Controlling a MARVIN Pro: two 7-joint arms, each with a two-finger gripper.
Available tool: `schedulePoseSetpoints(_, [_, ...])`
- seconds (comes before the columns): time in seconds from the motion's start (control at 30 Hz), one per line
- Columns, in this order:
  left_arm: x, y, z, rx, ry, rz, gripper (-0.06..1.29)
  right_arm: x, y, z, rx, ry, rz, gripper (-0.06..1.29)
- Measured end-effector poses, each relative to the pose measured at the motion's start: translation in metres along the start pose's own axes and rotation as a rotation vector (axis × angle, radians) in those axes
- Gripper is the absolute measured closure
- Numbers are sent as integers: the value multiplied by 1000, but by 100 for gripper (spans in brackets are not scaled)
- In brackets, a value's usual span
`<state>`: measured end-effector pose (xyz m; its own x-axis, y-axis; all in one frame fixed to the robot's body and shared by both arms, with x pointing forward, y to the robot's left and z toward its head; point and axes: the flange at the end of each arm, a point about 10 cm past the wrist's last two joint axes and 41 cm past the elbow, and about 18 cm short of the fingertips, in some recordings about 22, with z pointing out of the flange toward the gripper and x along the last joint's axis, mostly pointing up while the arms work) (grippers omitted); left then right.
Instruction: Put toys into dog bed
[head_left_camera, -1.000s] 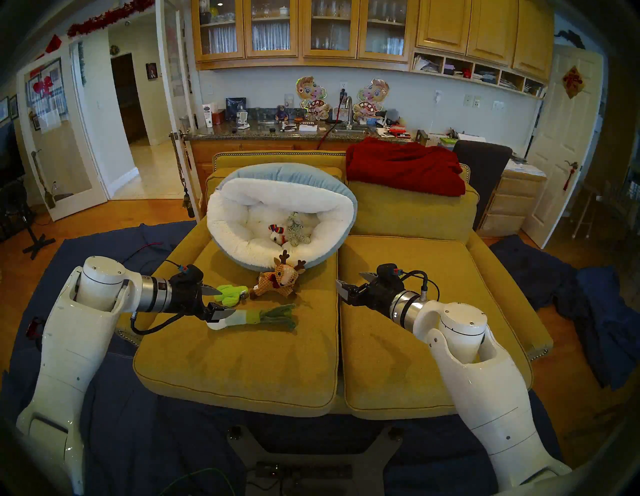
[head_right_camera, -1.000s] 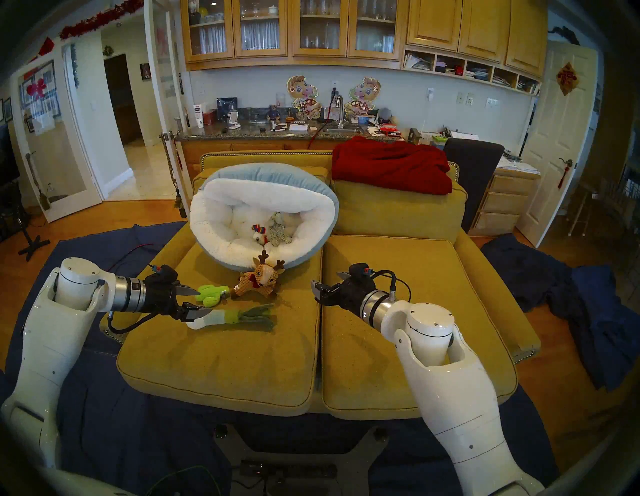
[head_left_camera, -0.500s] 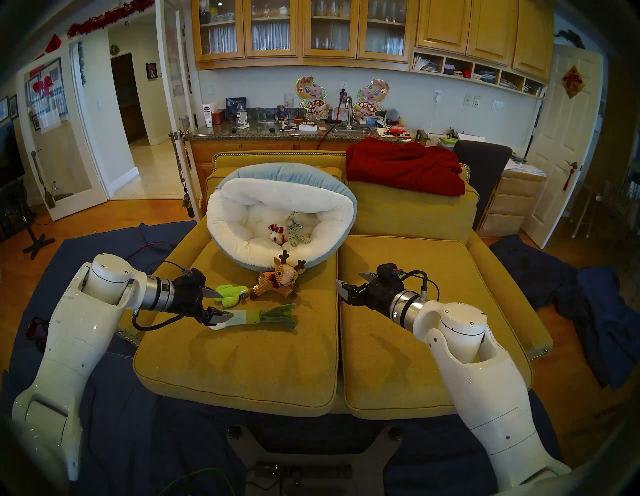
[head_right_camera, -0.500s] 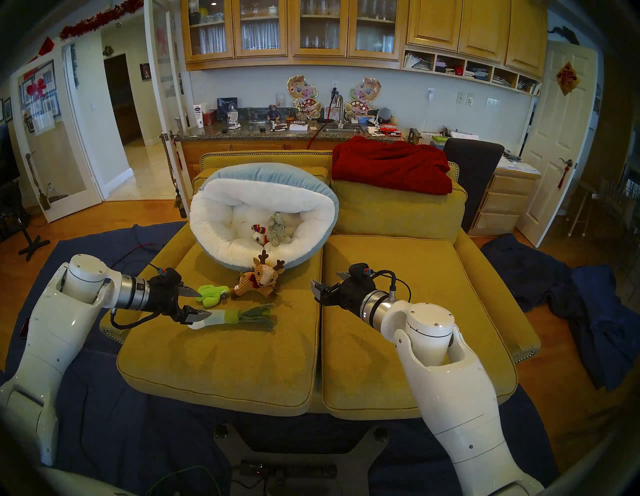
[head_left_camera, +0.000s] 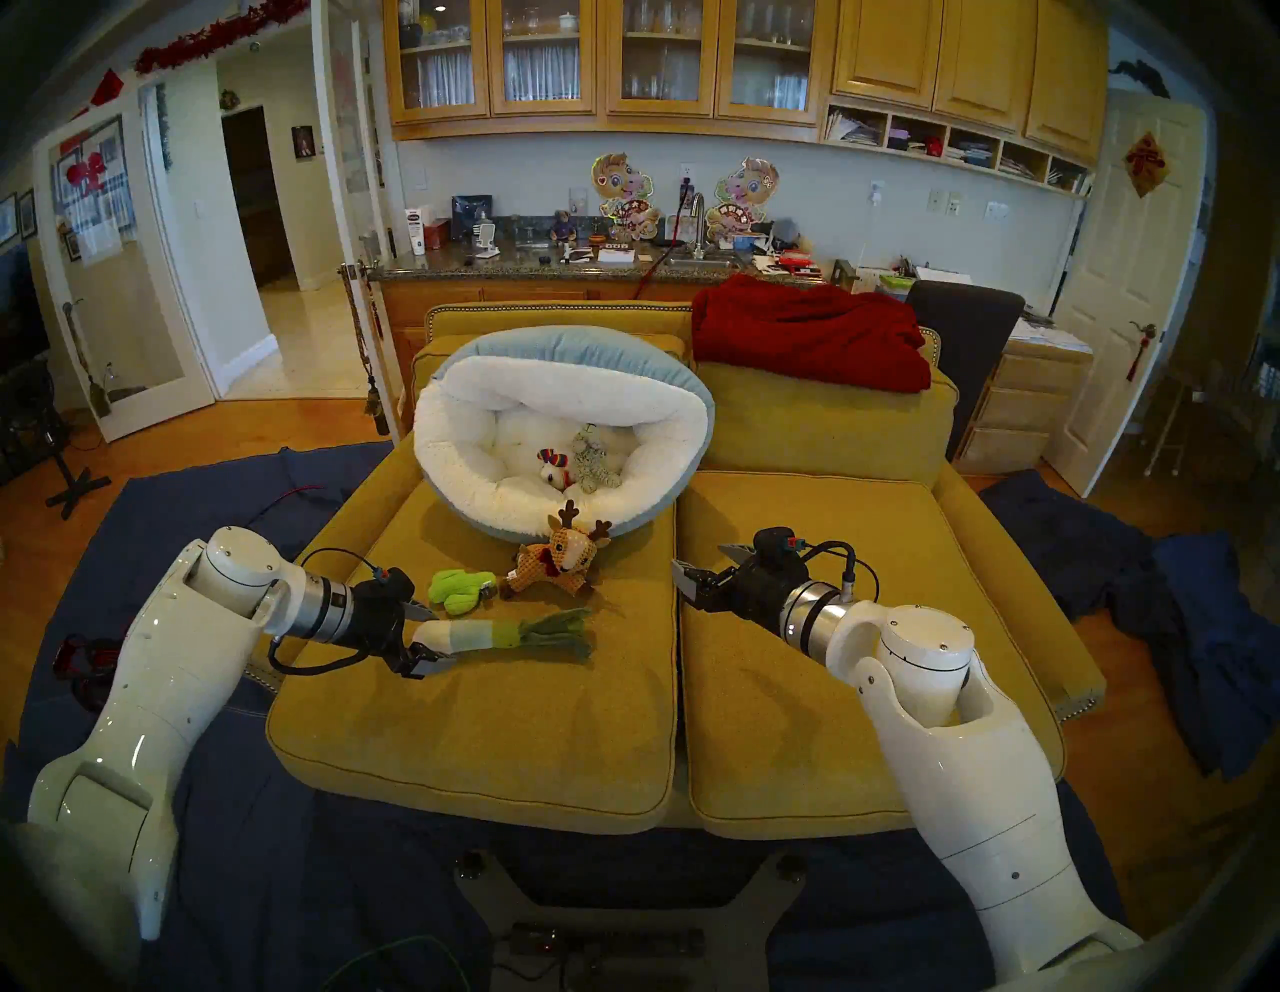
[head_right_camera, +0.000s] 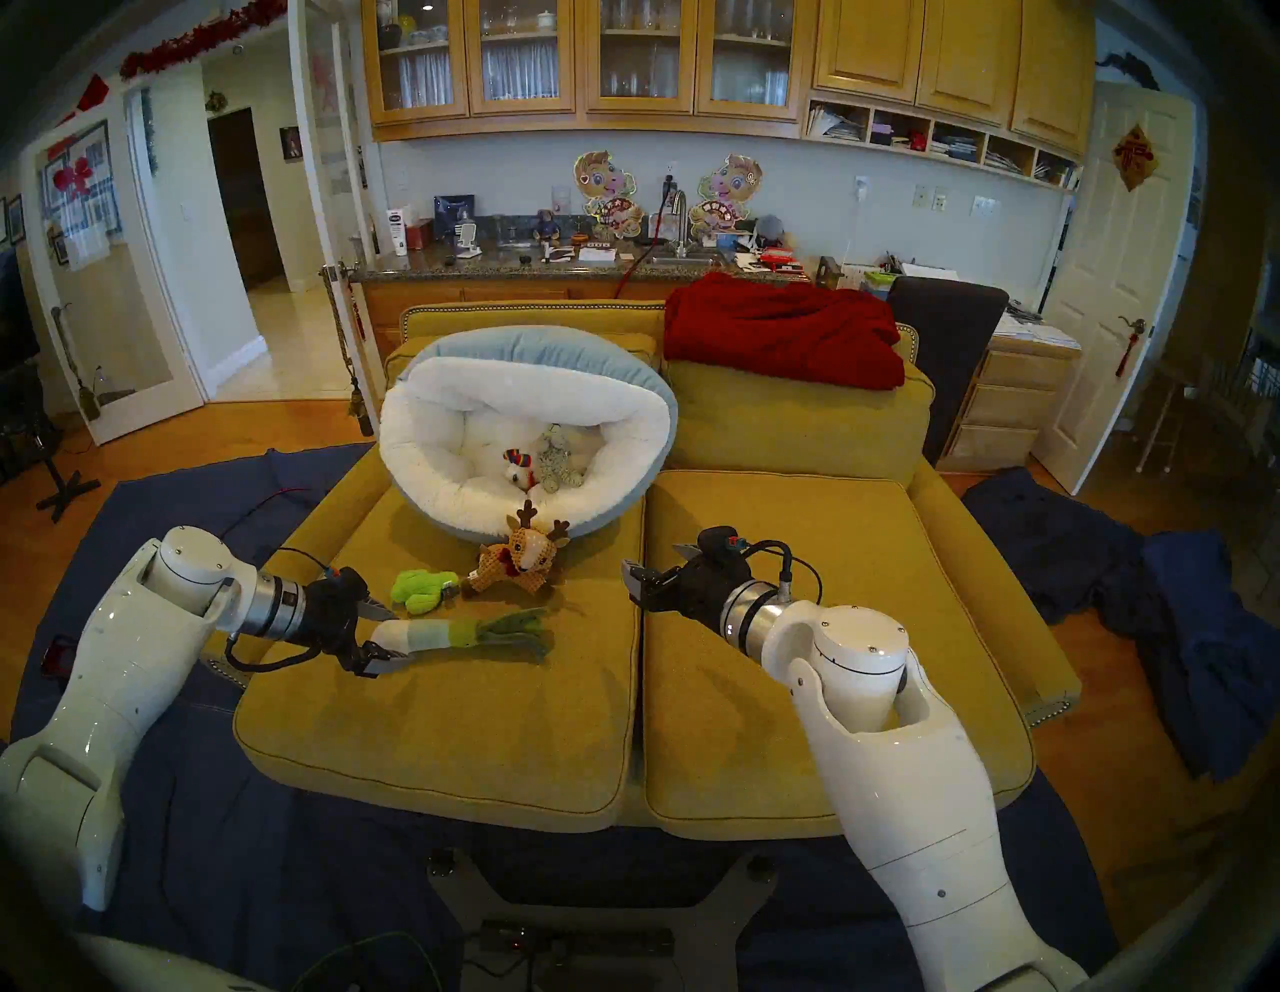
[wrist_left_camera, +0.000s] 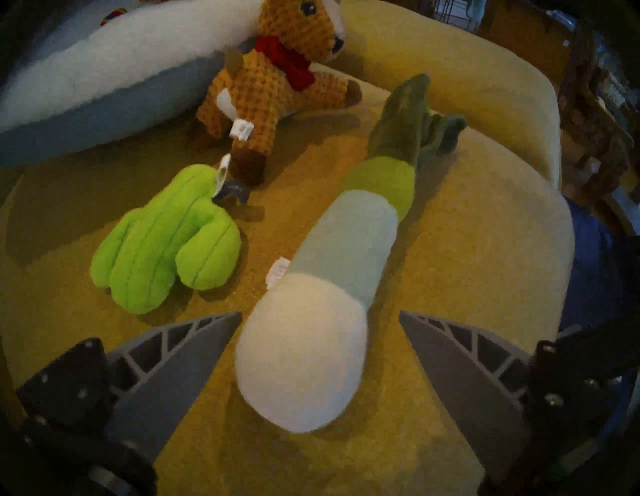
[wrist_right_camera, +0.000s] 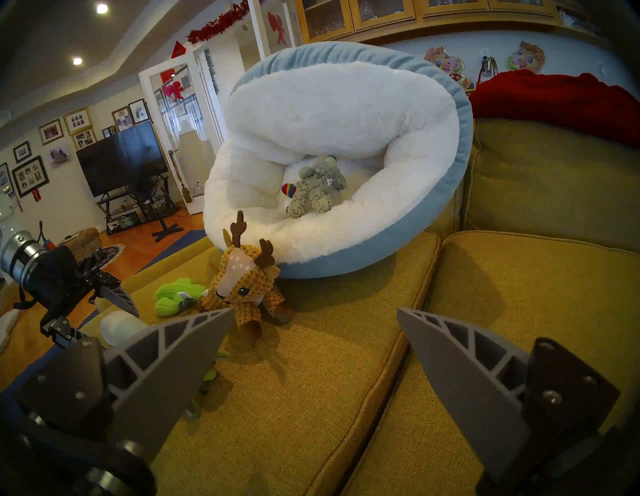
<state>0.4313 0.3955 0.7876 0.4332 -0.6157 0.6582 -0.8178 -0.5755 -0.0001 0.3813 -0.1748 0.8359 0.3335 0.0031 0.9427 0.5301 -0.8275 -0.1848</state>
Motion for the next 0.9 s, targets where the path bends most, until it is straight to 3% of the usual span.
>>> schedulePoseSetpoints(0.03, [0, -2, 3, 13, 3, 1, 55, 0, 0, 0, 0, 0, 0, 2])
schedulePoseSetpoints(0.07, [0, -3, 4, 18, 6, 1, 60, 0, 0, 0, 0, 0, 0, 2])
schedulePoseSetpoints(0.1, [0, -5, 6, 28, 11, 3, 87, 0, 0, 0, 0, 0, 0, 2])
schedulePoseSetpoints(0.13, [1, -7, 7, 36, 17, 4, 102, 0, 0, 0, 0, 0, 0, 2])
schedulePoseSetpoints(0.17, [2, -9, 9, 46, 26, 7, 107, 0, 0, 0, 0, 0, 0, 2])
schedulePoseSetpoints(0.43, [21, -12, 4, 66, 107, 29, 106, 0, 0, 0, 0, 1, 0, 2])
schedulePoseSetpoints(0.67, [63, -15, -23, 45, 224, 97, 106, 0, 0, 0, 0, 0, 1, 2])
schedulePoseSetpoints(0.77, [88, -15, -43, 30, 286, 131, 106, -1, 0, 0, 1, 0, 2, 2])
schedulePoseSetpoints(0.9, [106, -15, -59, 21, 327, 139, 107, -1, 0, 0, 1, 0, 2, 2])
